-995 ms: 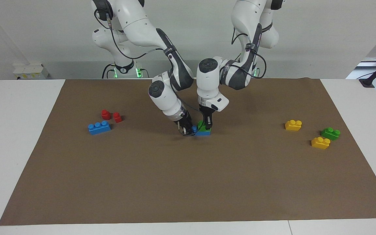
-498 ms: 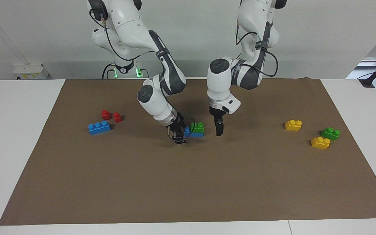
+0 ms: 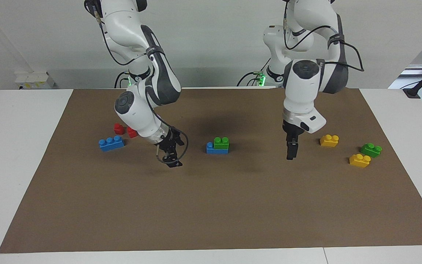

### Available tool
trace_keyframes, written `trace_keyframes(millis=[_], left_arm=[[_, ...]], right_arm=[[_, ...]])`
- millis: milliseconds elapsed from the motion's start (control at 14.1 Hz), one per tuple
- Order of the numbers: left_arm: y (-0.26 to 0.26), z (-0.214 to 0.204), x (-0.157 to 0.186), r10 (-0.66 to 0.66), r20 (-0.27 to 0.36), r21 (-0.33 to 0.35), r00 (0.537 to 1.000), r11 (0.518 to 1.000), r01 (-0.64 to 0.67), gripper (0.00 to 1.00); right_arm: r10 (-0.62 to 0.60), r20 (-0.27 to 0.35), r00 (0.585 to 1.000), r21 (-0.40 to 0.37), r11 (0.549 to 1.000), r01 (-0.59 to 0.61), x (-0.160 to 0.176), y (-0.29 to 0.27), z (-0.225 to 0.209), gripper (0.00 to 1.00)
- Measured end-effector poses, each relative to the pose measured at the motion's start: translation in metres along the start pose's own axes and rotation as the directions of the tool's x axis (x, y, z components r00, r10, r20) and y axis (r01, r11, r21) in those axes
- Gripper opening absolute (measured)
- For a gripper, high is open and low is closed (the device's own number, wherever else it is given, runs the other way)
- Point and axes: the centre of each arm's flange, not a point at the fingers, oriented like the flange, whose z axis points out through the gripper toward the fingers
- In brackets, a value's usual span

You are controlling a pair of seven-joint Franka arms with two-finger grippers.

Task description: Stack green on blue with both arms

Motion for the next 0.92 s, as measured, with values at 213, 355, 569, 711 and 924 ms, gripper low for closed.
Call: trace_keyframes(millis=[213,355,569,711,924], left_arm=[[-0.005,-0.008,0.054,0.222,-0.02,-0.01,0.975,0.975,-0.222,1.0],[-0.007,-0.012,0.084,0.371,-0.033,-0.011,0.928,0.929,-0.371,1.0],[-0.012,-0.021,0.114,0.603,-0.018,-0.003,0.798,0.798,-0.603,1.0],[-0.013,-0.038,0.132,0.714,0.021,-0.008,0.7,0.701,-0.714,1.0],[-0.018,-0.068,0.153,0.814,0.077,-0.026,0.576,0.579,-0.815,1.0]], right_arm=[[-0.275,-0.037,0.961,-0.045,0.961,0.274,0.025,0.008,-0.054,1.0],[-0.469,-0.053,0.882,-0.097,0.881,0.463,0.045,0.02,-0.097,1.0],[-0.75,-0.055,0.659,-0.197,0.655,0.729,0.067,0.047,-0.163,1.0],[-0.876,-0.02,0.481,-0.243,0.471,0.848,0.08,0.066,-0.2,1.0],[-0.965,0.024,0.263,-0.322,0.241,0.916,0.093,0.084,-0.23,1.0]])
